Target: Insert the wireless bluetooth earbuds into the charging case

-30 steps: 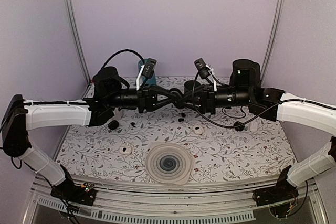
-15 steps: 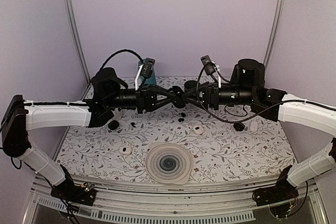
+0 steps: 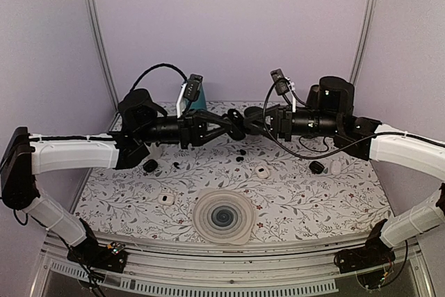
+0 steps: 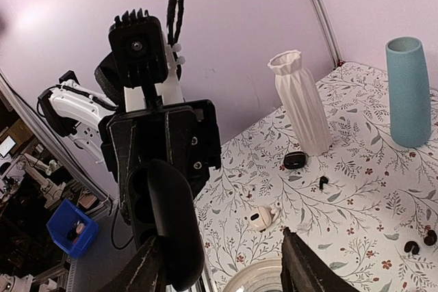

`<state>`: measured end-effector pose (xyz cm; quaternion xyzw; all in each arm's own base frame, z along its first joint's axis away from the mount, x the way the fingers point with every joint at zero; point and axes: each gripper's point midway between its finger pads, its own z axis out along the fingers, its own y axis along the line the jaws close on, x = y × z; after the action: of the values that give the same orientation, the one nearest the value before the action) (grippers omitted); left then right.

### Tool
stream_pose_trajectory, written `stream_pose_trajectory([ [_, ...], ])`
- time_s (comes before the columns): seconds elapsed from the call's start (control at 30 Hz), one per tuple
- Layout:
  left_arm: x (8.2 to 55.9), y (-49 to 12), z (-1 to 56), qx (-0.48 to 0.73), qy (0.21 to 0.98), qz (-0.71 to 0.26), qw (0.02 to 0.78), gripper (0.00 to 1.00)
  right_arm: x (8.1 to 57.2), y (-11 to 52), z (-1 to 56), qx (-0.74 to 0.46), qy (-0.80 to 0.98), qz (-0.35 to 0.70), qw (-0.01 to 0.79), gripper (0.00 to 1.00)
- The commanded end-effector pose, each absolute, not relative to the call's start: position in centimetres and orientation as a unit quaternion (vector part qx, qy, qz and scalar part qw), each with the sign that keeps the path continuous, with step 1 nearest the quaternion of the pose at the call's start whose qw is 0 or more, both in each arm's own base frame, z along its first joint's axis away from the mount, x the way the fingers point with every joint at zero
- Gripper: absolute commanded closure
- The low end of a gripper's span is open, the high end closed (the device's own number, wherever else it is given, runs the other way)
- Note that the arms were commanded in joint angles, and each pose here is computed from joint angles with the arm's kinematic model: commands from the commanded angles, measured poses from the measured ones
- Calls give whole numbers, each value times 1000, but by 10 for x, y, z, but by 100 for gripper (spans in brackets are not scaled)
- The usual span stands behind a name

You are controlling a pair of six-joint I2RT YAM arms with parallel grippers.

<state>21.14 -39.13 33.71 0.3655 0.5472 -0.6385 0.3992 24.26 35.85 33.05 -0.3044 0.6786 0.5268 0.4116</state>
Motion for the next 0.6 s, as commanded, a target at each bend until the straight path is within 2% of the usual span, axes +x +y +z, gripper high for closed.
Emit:
stream_pose_trajectory([
  [0.0, 206, -385, 361, 360, 520, -647, 426, 100, 240, 361, 328, -298, 675, 537, 409, 45],
  [0.4, 208, -384, 359, 344, 522, -652, 429, 100, 235, 369, 328, -290, 665, 561, 398, 71],
  [0.57, 211, -383, 357, 336, 526, -649, 434, 100, 233, 372, 329, -295, 662, 565, 394, 79],
])
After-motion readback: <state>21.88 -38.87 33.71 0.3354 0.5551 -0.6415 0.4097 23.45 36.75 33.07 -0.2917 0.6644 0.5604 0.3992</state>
